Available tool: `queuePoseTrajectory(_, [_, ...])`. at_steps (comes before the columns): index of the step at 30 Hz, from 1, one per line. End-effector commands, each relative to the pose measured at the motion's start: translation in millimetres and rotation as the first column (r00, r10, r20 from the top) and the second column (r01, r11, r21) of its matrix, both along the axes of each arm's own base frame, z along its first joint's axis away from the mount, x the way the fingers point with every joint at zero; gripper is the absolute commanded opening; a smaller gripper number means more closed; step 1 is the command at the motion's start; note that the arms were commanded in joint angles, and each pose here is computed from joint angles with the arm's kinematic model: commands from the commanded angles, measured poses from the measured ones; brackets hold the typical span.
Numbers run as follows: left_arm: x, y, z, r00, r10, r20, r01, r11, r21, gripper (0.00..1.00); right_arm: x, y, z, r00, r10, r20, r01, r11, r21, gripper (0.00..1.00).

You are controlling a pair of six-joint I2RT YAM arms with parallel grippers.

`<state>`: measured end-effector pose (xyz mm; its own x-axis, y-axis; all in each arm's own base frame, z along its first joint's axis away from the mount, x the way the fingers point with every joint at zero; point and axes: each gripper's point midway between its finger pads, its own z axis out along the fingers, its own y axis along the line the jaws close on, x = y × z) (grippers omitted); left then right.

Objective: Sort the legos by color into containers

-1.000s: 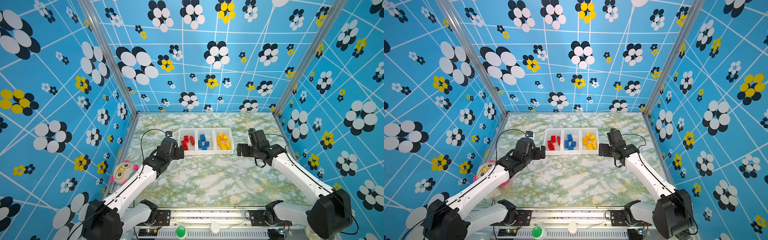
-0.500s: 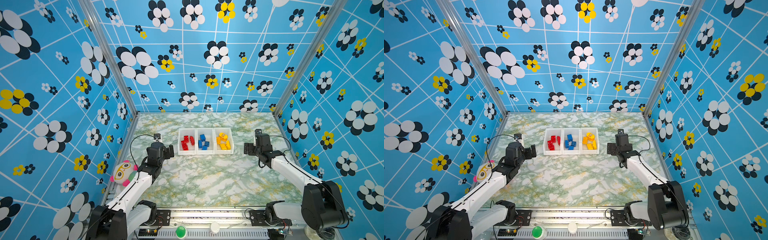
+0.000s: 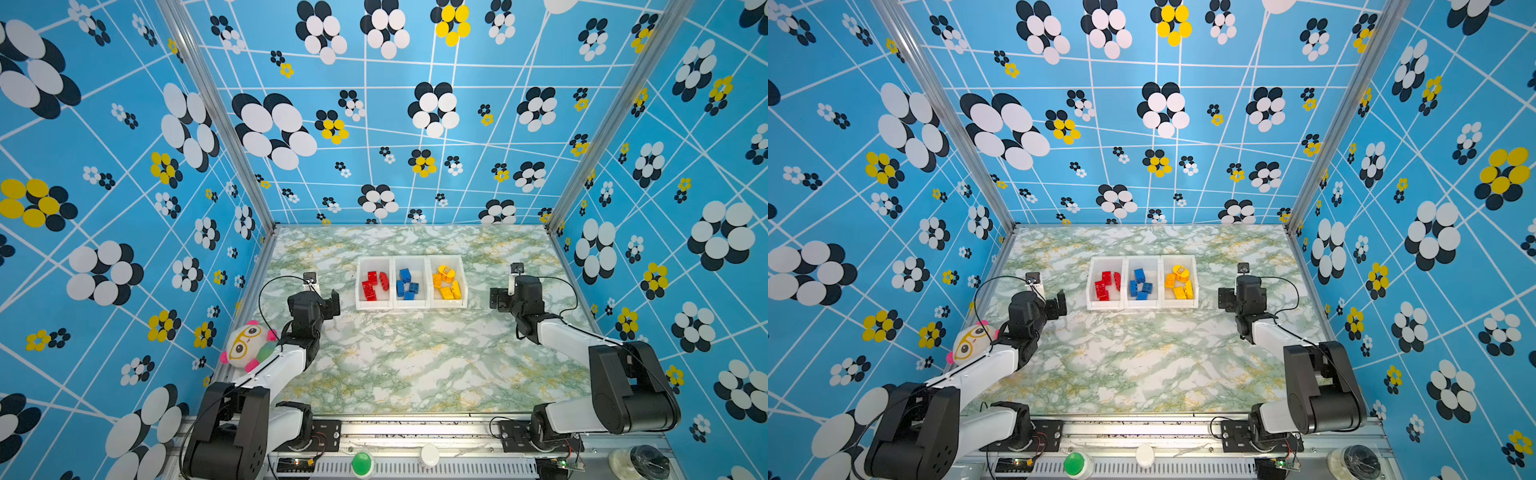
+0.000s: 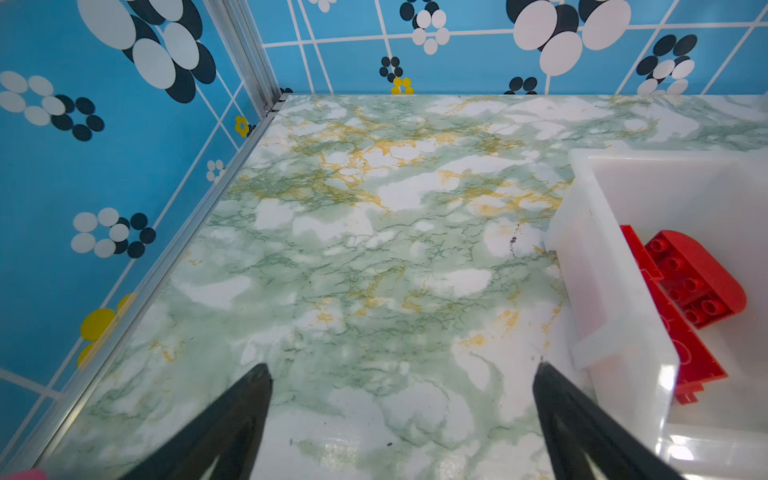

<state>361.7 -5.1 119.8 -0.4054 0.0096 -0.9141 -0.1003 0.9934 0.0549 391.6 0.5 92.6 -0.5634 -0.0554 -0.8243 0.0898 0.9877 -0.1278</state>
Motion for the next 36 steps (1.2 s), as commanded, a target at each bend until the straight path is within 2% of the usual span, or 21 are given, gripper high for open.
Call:
queuePoseTrajectory(1, [12.6,-1.0,9.2,0.996,-0.031,0.083,0.028,0.999,0.036,0.99,7.2,-2.1,6.4,0.997,0.012,0.074,-0.012,1.0,0.008,0.99])
queuePoseTrajectory(5, [21.4,4.4,3.5,0.996,-0.013,0.092,0.008,0.999,0.052,1.0,10.5,-1.2,11.8,0.993,0.029,0.118,-0.03,0.999,0.012,0.99])
queuePoseTrajectory(13, [30.0,8.7,-11.0,0.994,0.002,0.113,-0.003,1.0,0.015,0.99,11.8,-0.1,11.1,0.983,0.04,0.18,-0.045,0.999,0.024,0.99])
queuePoseTrajectory(18, [32.0,8.9,-20.8,0.993,0.002,0.115,-0.003,1.0,0.014,0.99,4.0,-2.9,5.9,0.961,0.046,0.274,-0.062,0.997,0.051,0.99])
queuePoseTrajectory(23, [32.0,8.9,-20.9,0.994,0.002,0.113,-0.004,1.0,0.013,0.99,1.4,-8.1,1.2,0.967,0.018,0.253,-0.03,0.998,0.047,0.99])
queuePoseTrajectory(29, [32.0,9.4,-21.4,0.994,0.003,0.11,-0.005,1.0,0.013,0.99,-4.5,-36.1,4.4,0.947,-0.162,0.277,0.158,0.987,0.036,0.99])
queuePoseTrajectory(36, [32.4,9.2,-21.1,0.994,0.002,0.111,-0.004,1.0,0.012,0.99,-2.3,-31.4,4.2,0.952,-0.141,0.272,0.14,0.99,0.026,0.99])
